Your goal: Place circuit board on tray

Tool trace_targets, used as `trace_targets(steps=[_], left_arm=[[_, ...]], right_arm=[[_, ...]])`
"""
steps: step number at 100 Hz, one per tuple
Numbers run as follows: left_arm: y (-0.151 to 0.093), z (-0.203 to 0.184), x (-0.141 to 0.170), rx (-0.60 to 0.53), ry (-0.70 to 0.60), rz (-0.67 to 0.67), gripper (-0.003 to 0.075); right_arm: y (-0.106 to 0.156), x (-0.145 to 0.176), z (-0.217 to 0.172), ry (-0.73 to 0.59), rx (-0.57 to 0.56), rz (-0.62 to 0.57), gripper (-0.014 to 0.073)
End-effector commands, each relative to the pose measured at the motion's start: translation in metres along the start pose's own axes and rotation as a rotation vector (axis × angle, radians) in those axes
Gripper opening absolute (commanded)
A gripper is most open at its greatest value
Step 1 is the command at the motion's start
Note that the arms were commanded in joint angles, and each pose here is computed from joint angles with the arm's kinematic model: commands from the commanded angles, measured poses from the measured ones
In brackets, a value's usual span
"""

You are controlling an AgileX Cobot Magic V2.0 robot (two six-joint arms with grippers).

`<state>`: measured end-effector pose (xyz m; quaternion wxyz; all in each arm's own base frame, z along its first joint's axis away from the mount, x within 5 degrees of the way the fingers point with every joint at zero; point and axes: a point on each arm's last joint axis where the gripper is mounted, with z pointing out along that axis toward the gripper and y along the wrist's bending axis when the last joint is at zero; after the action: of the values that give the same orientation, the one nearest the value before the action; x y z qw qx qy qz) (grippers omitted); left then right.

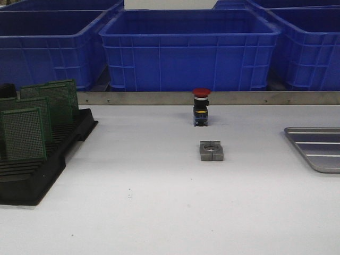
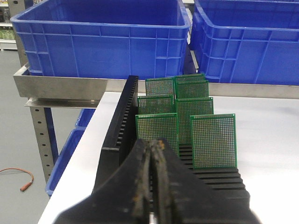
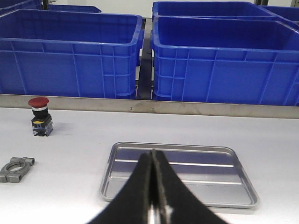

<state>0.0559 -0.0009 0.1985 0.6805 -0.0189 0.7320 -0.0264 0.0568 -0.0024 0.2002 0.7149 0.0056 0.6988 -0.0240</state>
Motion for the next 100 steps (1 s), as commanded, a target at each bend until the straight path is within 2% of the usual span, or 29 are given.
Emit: trace_targets(steps=[1,43,68,100], left_arm=[[0.000,0.000,0.006,0.010,-0.074,-0.016,-0.0020],[0.000,-0.001,-0.001,0.011,-0.124,-0.014,-0.0020],[-0.002,-0.009,-0.033,0.014,-0.118,-0.013,-0.0020],[-0.005,0.006,-0.086,-0.005,0.088,0.030,-0.0020]], right_arm=[[0.000,-0.013,-0.003,-0.121,0.004,-0.011,-0.0107],[0.000,-0.013,-0.003,-0.121,0.004,-0.011,-0.0107],[0.000,-0.013,-0.003,-0.121,0.004,-0.011,-0.0107],[0.000,-0.013,-0.003,-0.121,0.004,-0.011,-0.0107]])
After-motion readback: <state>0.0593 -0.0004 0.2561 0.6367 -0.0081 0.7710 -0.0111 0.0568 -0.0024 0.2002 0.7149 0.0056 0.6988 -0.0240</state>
